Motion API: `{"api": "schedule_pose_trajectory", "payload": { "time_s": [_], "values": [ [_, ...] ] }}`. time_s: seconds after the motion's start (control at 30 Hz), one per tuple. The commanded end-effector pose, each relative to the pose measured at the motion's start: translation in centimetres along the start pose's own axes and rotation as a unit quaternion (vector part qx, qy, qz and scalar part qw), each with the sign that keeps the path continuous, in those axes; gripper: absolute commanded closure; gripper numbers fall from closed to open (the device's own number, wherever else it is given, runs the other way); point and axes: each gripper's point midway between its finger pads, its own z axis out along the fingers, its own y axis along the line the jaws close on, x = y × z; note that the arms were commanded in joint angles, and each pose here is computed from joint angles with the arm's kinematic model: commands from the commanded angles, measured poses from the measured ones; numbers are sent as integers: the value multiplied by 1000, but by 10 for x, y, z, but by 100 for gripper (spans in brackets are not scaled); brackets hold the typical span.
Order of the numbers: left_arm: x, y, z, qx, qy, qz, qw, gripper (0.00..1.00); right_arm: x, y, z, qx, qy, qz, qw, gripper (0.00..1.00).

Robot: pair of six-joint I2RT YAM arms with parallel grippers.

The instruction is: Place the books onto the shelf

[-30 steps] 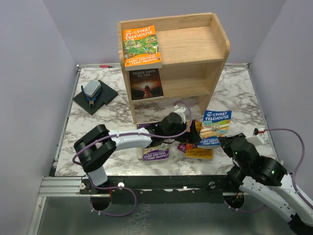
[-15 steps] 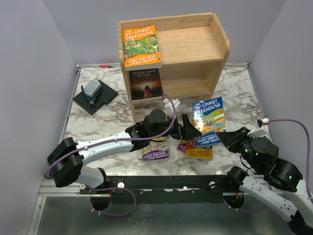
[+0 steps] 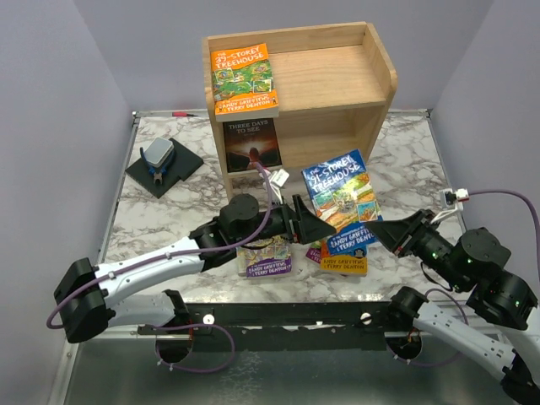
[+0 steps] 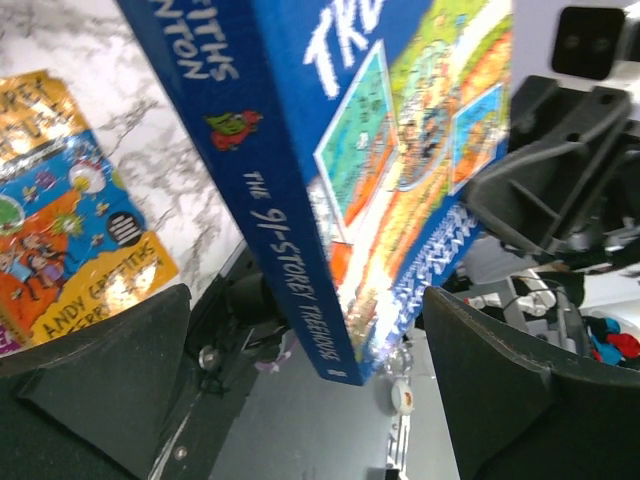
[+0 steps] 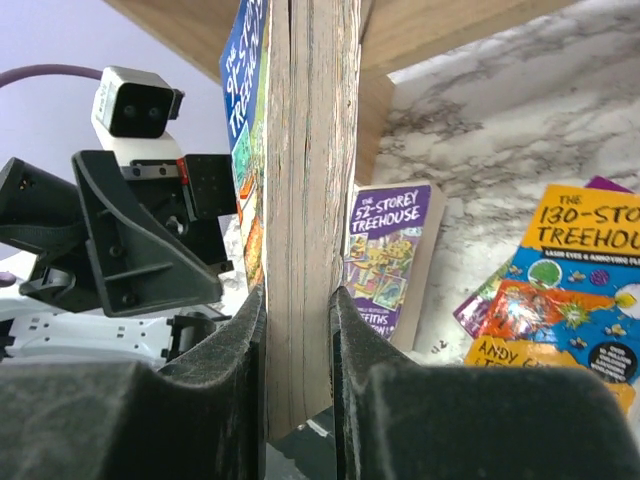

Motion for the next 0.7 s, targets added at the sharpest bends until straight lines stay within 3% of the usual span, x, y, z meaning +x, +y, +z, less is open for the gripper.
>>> {"api": "schedule_pose_trajectory", "payload": {
  "time_s": [0.0,0.13,0.3,0.67],
  "values": [
    [-12,-27,-18,41,-20,8,999,1,-34,53,-8,-103,-41,-14,994,99],
    [-22,-46,-35,54,-36,30,997,1,-53,66,-11,-107,-57,-30,992,99],
    [-39,-43,-57,3,-64,95,993,1,-79,83,-14,-108,-77,-51,990,99],
    [-55,-24,-112,-90,-81,247,961,1,-129,138,5,-142,-115,-49,982,99]
  ]
}}
